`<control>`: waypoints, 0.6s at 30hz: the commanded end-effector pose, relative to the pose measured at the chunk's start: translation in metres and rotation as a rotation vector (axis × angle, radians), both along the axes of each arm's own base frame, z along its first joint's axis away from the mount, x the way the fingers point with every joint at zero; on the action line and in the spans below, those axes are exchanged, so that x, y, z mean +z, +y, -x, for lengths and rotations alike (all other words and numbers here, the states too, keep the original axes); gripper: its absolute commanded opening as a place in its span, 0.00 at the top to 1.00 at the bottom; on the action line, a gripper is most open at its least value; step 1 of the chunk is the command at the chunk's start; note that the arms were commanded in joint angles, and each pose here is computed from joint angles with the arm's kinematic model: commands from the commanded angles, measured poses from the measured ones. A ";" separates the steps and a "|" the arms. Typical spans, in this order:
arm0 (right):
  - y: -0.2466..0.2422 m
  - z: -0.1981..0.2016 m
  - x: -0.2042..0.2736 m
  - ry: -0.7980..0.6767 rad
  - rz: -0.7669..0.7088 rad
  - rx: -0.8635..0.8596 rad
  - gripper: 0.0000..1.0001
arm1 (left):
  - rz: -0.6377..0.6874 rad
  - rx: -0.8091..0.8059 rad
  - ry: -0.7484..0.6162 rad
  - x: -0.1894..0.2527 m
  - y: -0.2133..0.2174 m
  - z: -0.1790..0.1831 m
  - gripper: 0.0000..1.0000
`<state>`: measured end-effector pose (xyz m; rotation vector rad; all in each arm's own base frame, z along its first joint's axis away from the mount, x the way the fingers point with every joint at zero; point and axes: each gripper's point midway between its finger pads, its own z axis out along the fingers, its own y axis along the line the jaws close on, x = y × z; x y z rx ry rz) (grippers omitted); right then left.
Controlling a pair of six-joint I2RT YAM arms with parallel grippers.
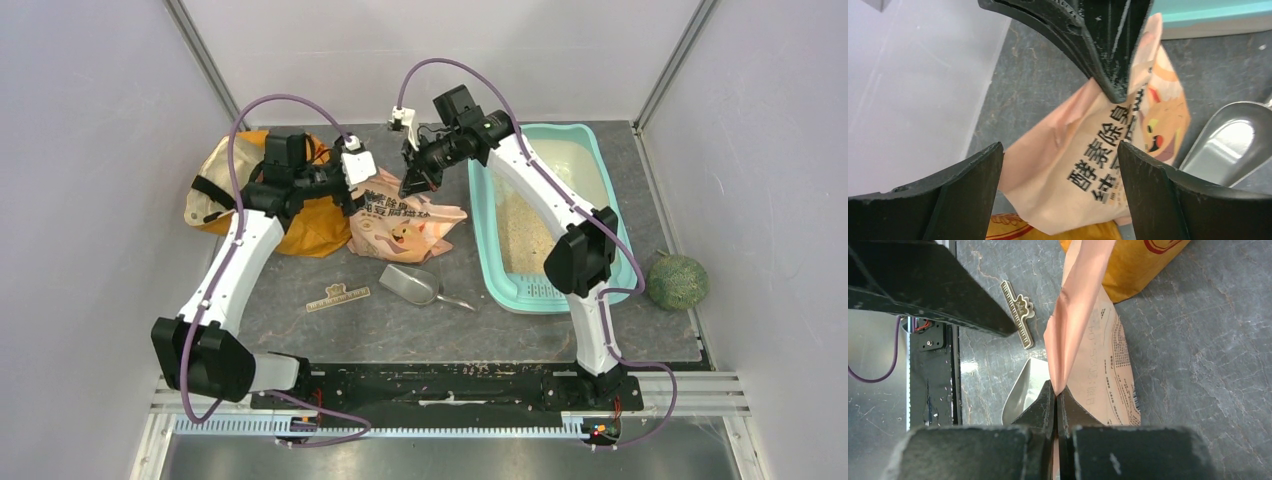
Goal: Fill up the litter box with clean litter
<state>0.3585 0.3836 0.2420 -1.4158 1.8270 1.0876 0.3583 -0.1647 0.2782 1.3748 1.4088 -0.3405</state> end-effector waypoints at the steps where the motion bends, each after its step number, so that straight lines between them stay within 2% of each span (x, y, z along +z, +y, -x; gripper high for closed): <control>1: 0.007 0.012 0.031 -0.058 -0.042 0.038 1.00 | -0.088 -0.016 -0.232 0.020 0.005 -0.016 0.09; 4: 0.009 0.016 0.029 -0.051 -0.031 0.047 1.00 | -0.097 -0.032 -0.280 0.032 0.006 -0.009 0.09; 7: 0.011 0.018 0.032 -0.054 -0.034 0.051 1.00 | -0.159 -0.145 -0.317 0.025 0.001 0.005 0.08; 12: 0.013 0.020 0.034 -0.061 -0.036 0.056 1.00 | -0.196 -0.199 -0.326 0.013 -0.012 -0.002 0.09; 15: 0.015 0.022 0.034 -0.059 -0.037 0.062 1.00 | -0.220 -0.215 -0.333 0.011 -0.020 -0.008 0.13; 18: 0.018 0.025 0.036 -0.065 -0.044 0.074 1.00 | -0.276 -0.254 -0.351 0.000 -0.025 -0.006 0.24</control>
